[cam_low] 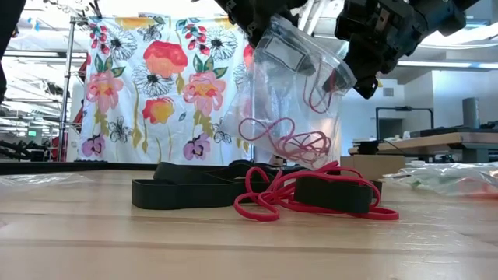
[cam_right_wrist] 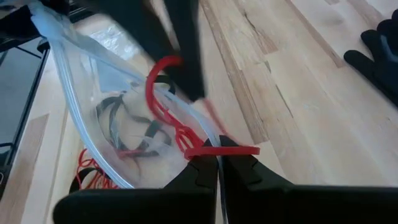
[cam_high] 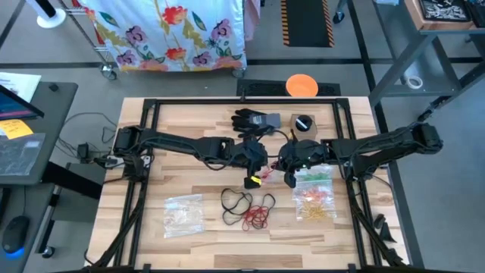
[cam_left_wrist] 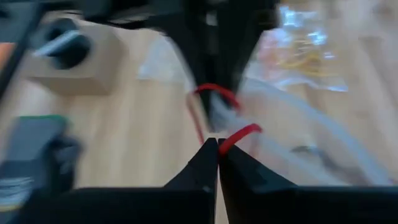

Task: Sort rubber bands
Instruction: Put the red rubber band into the transparent zip bag

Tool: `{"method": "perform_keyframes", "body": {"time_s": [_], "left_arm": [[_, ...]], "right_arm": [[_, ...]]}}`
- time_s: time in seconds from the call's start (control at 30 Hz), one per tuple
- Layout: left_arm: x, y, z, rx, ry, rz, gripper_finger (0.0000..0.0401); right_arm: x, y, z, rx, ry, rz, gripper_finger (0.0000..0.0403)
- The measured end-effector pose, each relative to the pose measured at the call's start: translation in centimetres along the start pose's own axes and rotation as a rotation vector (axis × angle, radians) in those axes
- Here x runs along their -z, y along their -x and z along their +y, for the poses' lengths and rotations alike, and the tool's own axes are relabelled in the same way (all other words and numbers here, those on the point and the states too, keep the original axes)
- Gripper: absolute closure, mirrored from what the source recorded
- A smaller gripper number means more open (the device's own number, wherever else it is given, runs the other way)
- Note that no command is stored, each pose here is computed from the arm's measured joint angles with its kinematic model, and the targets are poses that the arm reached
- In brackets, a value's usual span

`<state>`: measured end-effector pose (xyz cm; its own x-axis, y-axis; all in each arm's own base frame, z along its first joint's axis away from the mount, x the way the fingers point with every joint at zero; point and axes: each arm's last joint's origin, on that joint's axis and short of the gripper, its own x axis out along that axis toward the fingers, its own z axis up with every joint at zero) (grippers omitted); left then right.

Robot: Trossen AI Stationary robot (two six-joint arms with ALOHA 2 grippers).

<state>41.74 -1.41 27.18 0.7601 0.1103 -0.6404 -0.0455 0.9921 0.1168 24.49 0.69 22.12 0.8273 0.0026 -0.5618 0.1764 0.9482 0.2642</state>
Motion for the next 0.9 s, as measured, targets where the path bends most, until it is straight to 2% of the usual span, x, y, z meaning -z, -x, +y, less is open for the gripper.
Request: {"method": "perform_keyframes", "body": {"time_s": [0.2,0.3,0.57,0.73,0.9], "left_arm": [[-0.9,0.7,0.7,-0.232,-0.012,0.006,0.0399],[-1.7,1.1,0.5,-0.226,-0.040,-0.043,0.0400],[-2.8,2.0,-2.7,-0.173,-0.167,-0.116,0.0400],[-3.1,2.5,-4.6,-0.228,-0.238,-0.147,0.0401],[-3.0,2.7,-5.1,-0.227,-0.239,-0.145,0.0401]], "right_arm": [[0.1,0.0,0.0,0.005,-0.002,0.014,0.0391],[0.1,0.0,-0.1,0.006,-0.002,0.014,0.0391],[0.1,0.0,-0.1,0.006,-0.002,0.014,0.0391],[0.1,0.0,-0.3,0.014,-0.015,0.011,0.0391],[-0.2,0.0,-1.0,0.037,-0.072,0.002,0.0391]]}}
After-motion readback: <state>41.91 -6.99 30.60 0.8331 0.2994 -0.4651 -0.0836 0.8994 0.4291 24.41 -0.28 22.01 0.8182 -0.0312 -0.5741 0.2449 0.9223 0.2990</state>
